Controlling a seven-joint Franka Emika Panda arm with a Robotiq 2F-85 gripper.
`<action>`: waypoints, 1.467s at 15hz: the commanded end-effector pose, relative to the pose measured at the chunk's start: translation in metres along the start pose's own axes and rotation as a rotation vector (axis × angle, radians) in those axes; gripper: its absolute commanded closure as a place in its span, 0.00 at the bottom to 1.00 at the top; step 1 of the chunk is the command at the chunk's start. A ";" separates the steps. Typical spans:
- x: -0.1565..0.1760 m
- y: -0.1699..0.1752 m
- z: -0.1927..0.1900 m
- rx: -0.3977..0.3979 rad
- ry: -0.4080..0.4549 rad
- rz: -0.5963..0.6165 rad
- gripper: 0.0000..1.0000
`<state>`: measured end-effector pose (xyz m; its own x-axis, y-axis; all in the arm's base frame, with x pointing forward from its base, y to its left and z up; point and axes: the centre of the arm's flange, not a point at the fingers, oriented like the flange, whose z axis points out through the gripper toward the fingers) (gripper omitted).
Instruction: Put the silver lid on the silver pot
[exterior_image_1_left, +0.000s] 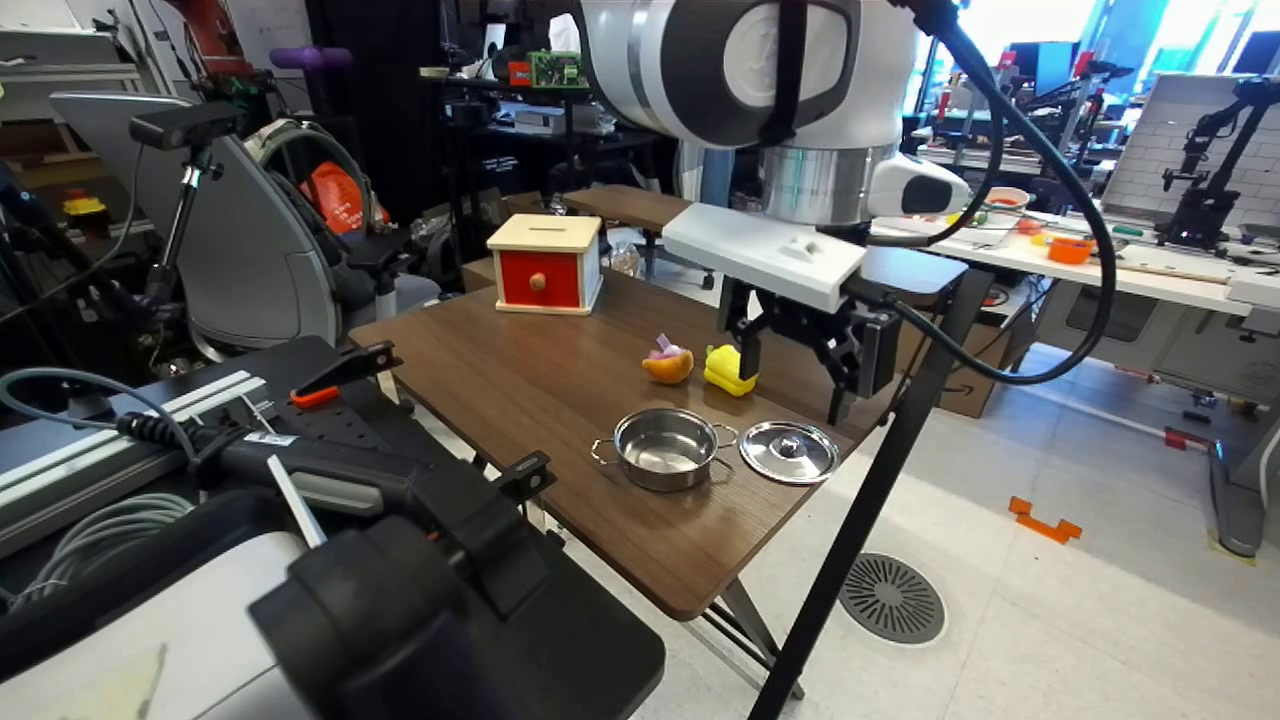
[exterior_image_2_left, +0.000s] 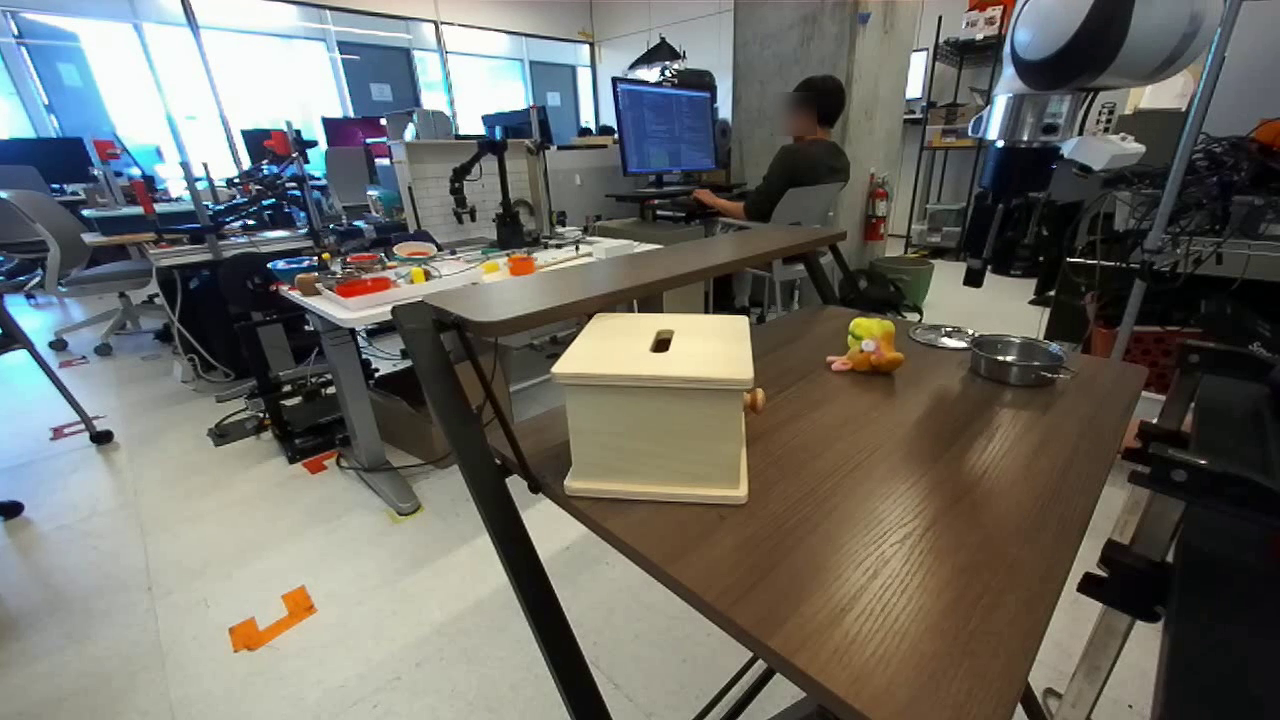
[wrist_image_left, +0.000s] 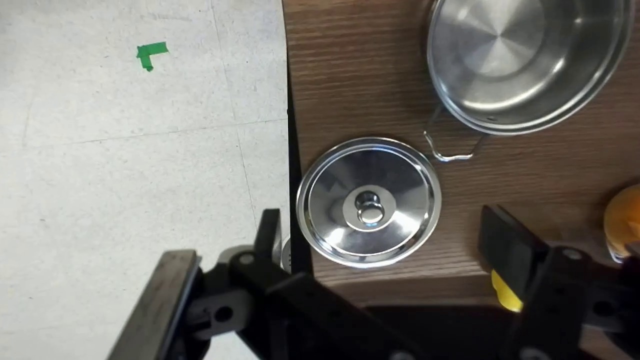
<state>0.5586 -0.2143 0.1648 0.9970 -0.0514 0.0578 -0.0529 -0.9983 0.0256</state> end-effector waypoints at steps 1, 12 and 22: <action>0.019 0.010 0.024 0.017 0.003 0.009 0.00; 0.030 0.008 0.060 0.028 -0.026 -0.008 0.30; 0.033 0.015 0.070 0.024 -0.037 -0.017 0.98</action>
<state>0.5889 -0.2231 0.0987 0.9986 -0.0445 0.0284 -0.0448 -0.9989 0.0112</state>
